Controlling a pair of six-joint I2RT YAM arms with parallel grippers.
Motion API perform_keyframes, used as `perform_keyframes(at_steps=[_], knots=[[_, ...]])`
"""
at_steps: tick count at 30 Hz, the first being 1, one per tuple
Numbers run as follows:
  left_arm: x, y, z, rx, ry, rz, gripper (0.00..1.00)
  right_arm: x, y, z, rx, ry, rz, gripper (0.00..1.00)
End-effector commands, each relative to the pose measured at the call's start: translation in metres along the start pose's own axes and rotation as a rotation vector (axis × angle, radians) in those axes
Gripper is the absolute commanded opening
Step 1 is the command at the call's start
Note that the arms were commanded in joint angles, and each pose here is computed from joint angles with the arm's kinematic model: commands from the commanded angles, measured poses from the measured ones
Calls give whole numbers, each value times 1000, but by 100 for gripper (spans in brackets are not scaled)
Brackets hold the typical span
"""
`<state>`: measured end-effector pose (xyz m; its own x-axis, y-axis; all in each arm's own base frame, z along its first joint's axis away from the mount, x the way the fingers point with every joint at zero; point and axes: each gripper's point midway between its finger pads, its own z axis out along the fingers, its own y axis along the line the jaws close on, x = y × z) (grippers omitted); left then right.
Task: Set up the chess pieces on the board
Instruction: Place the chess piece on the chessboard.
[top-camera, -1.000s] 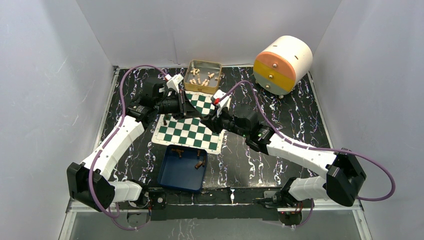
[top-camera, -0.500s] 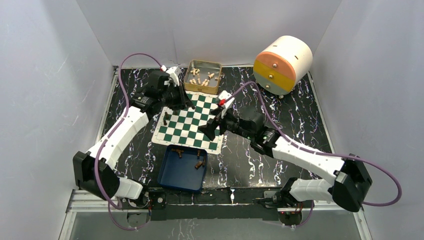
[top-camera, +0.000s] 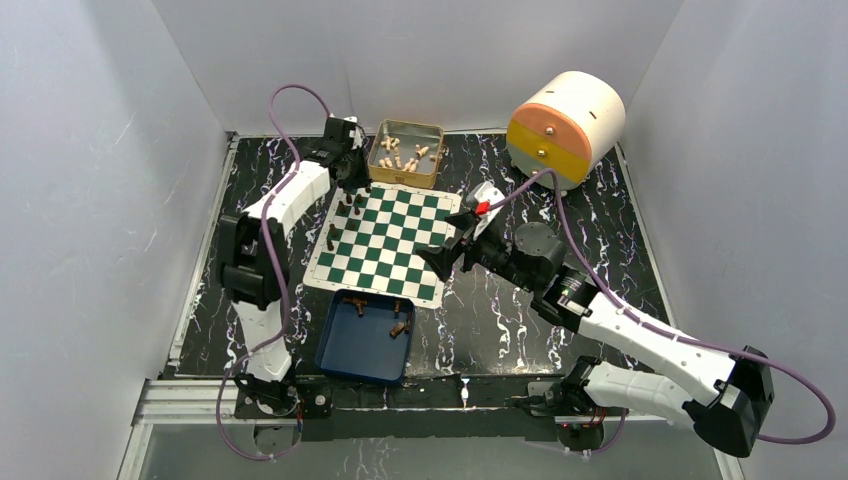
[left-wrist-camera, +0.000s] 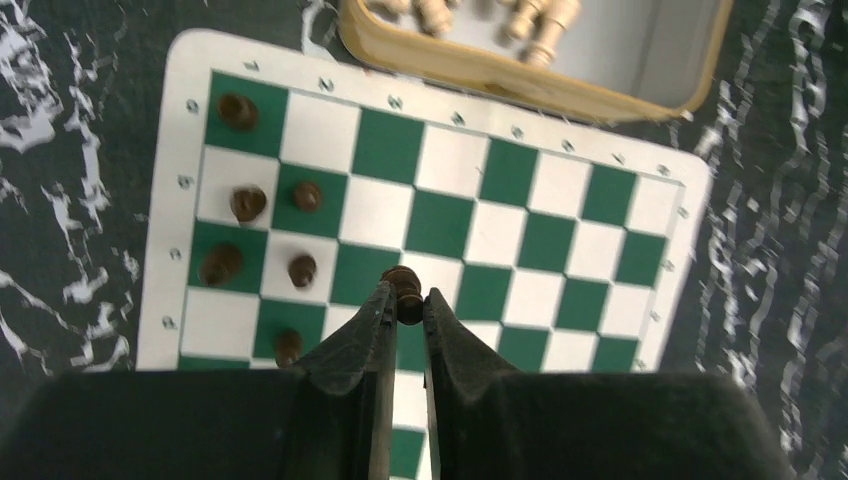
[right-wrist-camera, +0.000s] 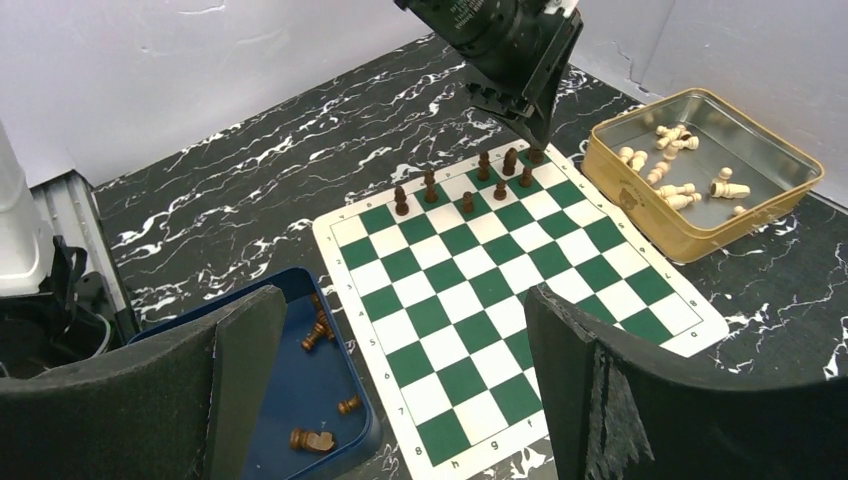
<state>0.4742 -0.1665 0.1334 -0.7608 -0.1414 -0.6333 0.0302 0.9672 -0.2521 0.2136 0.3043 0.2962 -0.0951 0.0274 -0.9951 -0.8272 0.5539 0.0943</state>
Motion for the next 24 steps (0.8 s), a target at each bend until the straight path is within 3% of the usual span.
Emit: perform_keyframes(at_steps=[1,12,24], knots=[[-44,10,9,-62,-97,46,0,-8,-9,-3,50,-22,-20,99],[-50,29,60,-102,-63,65,0,-17,-13,6,68,-25,-40,99],[-33,43,83,-91,-12,46,0,-27,-16,5,85,-40,-59,99]])
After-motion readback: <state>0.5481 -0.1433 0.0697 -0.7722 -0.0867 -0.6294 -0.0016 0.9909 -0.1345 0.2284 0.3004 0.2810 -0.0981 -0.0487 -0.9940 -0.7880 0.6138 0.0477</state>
